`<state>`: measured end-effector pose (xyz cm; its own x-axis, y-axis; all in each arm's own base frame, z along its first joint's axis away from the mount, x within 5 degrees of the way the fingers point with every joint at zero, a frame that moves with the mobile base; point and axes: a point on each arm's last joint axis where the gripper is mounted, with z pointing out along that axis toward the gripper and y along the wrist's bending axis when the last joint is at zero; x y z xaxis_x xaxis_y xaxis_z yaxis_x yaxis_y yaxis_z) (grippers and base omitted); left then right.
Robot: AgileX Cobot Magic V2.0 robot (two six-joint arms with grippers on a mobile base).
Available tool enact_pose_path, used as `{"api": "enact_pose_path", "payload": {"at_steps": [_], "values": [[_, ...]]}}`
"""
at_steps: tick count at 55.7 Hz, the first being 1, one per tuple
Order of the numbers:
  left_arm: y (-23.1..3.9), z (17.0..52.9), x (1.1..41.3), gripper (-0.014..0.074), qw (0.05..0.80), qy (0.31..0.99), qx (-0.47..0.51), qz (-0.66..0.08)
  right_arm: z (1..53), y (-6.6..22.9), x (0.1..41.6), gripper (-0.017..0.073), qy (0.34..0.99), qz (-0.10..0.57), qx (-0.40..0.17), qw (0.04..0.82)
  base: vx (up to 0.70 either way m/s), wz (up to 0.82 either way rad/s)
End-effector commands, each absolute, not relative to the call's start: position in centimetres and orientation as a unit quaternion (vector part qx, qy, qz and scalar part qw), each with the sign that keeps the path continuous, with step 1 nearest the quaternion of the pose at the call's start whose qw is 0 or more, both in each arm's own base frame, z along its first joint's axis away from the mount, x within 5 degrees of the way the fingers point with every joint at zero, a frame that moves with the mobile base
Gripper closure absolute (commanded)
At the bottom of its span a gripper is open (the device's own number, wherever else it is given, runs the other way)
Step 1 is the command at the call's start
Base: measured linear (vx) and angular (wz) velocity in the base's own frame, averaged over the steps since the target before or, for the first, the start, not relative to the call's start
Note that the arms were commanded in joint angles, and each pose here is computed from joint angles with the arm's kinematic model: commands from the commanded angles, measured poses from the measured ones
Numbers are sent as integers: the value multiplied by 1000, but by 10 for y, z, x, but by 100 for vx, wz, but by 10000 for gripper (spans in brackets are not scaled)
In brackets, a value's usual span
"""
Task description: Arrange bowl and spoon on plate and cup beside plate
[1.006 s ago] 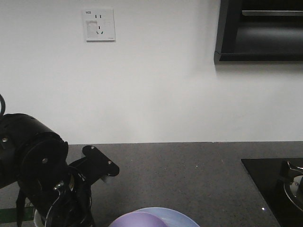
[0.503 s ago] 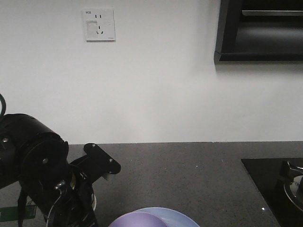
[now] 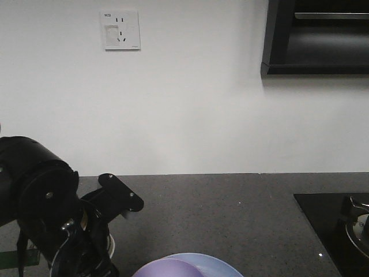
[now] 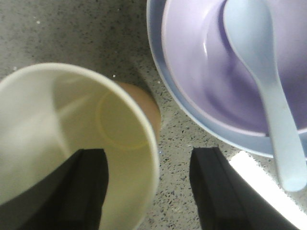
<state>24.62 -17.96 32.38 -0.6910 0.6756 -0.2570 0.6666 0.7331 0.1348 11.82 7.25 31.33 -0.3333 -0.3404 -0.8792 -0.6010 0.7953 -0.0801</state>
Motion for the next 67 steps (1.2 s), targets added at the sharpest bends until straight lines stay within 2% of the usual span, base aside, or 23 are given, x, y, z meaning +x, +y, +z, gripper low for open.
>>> {"api": "enact_pose_path", "payload": {"at_steps": [1, 9, 14, 19, 27, 32, 42, 57, 67], "values": [[-172, 364, 238, 87, 220, 908, 356, 4, 329, 72, 121, 568, 783, 132, -276, 542, 0, 0], [-162, 403, 225, 104, 271, 898, 345, -11, 329, 72, 121, 568, 783, 132, -276, 542, 0, 0], [-154, 427, 215, 149, 312, 888, 338, -25, 329, 72, 121, 568, 783, 133, -276, 542, 0, 0], [-143, 450, 201, 261, 363, 870, 329, -41, 329, 72, 121, 568, 783, 133, -276, 542, 0, 0], [-123, 472, 175, 583, 446, 834, 318, -66, 329, 72, 121, 568, 783, 133, -276, 542, 0, 0], [-110, 474, 157, 602, 502, 802, 311, -85, 329, 72, 121, 568, 783, 133, -275, 542, 0, 0], [-87, 425, 120, 600, 554, 769, 286, -140, 333, 70, 118, 568, 774, 134, -272, 556, 0, 0], [-67, 328, 80, 600, 588, 735, 210, -264, 348, 56, 96, 568, 710, 125, -258, 643, 0, 0], [-62, 306, 77, 600, 632, 697, 178, -289, 335, 47, 88, 568, 655, 116, -221, 713, 0, 0]]}}
